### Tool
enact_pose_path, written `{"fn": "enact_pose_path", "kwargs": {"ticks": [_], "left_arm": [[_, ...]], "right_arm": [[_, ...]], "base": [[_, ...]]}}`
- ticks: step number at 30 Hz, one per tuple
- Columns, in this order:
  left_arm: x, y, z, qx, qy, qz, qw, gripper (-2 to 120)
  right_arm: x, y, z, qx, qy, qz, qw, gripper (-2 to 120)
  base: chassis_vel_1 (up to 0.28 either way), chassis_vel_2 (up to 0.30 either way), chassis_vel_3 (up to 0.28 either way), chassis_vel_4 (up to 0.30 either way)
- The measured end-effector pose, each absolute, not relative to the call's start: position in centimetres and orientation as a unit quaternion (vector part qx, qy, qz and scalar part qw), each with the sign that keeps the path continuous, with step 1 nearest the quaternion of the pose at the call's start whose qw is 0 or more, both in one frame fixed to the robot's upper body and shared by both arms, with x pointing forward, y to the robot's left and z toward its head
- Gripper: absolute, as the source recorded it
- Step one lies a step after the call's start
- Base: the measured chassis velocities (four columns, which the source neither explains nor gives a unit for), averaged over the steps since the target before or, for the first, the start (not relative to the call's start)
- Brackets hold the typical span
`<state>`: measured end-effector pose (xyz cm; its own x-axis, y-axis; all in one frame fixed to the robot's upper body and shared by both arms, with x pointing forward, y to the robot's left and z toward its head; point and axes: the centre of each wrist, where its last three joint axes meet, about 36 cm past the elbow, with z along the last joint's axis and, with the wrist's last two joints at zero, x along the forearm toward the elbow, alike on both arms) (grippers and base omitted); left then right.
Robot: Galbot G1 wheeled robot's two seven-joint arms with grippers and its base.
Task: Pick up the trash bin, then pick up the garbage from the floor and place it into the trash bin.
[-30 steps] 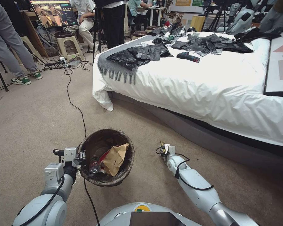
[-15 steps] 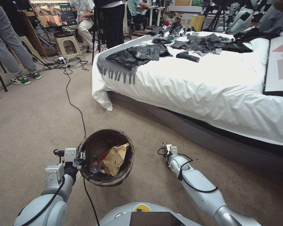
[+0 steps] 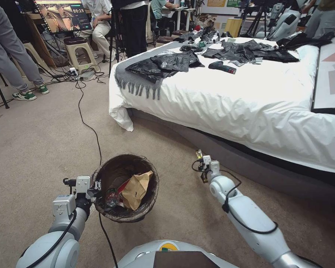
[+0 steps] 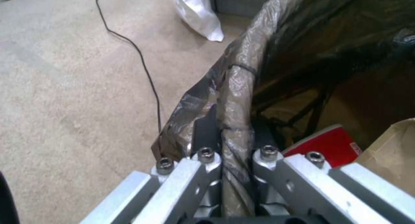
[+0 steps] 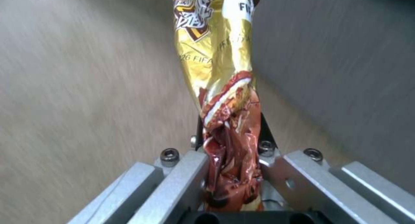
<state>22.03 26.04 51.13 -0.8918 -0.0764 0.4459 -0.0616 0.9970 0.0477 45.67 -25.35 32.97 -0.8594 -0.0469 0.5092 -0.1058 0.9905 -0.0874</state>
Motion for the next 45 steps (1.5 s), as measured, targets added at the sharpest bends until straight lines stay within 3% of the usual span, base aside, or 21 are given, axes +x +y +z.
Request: {"fn": "enact_pose_path", "kwargs": {"ticks": [8, 17, 25, 36, 45], "left_arm": [[22.0, 26.0, 51.1, 0.034, -0.972, -0.017, 0.232, 2], [21.8, 26.0, 51.0, 0.033, -0.971, -0.018, 0.237, 2], [21.6, 26.1, 50.9, 0.031, -0.970, -0.021, 0.242, 2], [21.5, 25.9, 50.8, 0.031, -0.969, -0.017, 0.245, 2], [21.6, 25.8, 50.8, 0.031, -0.970, -0.016, 0.242, 2]], "right_arm": [[42.9, -25.7, 44.2, 0.133, -0.979, 0.033, 0.151, 0], [40.6, -23.3, 51.4, 0.235, -0.967, -0.004, 0.100, 0], [38.9, -19.5, 54.4, 0.340, -0.937, -0.018, 0.081, 0], [38.2, -17.8, 56.1, 0.448, -0.892, 0.007, 0.065, 0], [37.5, -15.3, 56.3, 0.508, -0.858, 0.022, 0.077, 0]], "base": [[0.000, 0.000, 0.000, 0.000], [0.000, 0.000, 0.000, 0.000], [0.000, 0.000, 0.000, 0.000], [0.000, 0.000, 0.000, 0.000], [0.000, 0.000, 0.000, 0.000]]}}
